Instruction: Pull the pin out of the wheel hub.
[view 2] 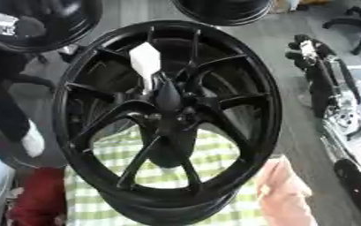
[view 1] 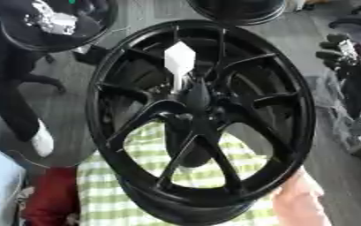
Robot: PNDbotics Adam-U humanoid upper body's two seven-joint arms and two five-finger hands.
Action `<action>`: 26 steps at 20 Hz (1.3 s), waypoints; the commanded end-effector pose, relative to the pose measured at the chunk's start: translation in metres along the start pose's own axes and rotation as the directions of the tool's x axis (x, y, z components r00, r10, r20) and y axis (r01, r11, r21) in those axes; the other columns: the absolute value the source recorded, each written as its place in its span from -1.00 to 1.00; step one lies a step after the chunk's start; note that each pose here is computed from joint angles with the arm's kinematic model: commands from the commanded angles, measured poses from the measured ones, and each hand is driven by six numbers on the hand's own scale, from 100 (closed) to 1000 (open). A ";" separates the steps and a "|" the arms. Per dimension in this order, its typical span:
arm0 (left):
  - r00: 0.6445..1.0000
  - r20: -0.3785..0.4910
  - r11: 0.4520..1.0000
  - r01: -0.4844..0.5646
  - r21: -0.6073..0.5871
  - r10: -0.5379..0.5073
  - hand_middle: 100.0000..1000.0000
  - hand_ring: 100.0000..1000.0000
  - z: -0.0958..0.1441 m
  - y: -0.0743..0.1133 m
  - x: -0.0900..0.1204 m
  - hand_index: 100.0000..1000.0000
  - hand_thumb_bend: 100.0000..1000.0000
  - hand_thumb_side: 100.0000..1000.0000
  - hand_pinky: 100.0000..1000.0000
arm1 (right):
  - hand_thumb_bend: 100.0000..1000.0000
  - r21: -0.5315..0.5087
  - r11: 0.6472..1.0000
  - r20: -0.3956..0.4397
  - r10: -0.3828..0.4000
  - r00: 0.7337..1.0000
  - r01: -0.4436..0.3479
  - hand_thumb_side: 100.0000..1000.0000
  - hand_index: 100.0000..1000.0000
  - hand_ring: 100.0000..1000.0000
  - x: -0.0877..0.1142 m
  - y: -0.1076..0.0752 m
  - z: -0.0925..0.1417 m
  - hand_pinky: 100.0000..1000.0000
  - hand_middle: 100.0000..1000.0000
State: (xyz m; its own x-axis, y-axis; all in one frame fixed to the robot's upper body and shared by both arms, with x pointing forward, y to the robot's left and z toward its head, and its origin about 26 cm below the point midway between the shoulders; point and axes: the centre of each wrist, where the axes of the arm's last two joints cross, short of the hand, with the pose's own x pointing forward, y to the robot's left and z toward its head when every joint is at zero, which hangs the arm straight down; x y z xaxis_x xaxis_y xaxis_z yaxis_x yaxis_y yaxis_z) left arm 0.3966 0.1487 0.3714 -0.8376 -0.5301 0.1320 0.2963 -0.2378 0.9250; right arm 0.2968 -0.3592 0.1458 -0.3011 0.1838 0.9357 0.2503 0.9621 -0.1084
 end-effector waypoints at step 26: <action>0.977 0.112 0.983 0.182 -0.005 -0.180 0.56 0.63 -0.034 0.021 0.031 0.62 -0.66 -0.83 0.48 | -1.00 0.063 0.998 0.052 -0.024 0.998 0.020 0.41 0.60 0.59 0.016 0.014 -0.014 0.89 0.47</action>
State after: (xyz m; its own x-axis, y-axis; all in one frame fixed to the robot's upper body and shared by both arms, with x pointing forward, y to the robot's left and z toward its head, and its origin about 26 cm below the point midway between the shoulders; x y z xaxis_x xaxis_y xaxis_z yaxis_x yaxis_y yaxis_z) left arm 0.3963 0.0995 0.3665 -0.9197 -0.3905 0.0409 0.1876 -0.3455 0.9195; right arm 0.3078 -0.3440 0.1562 -0.3360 0.1537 0.9292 0.1881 0.9777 -0.0937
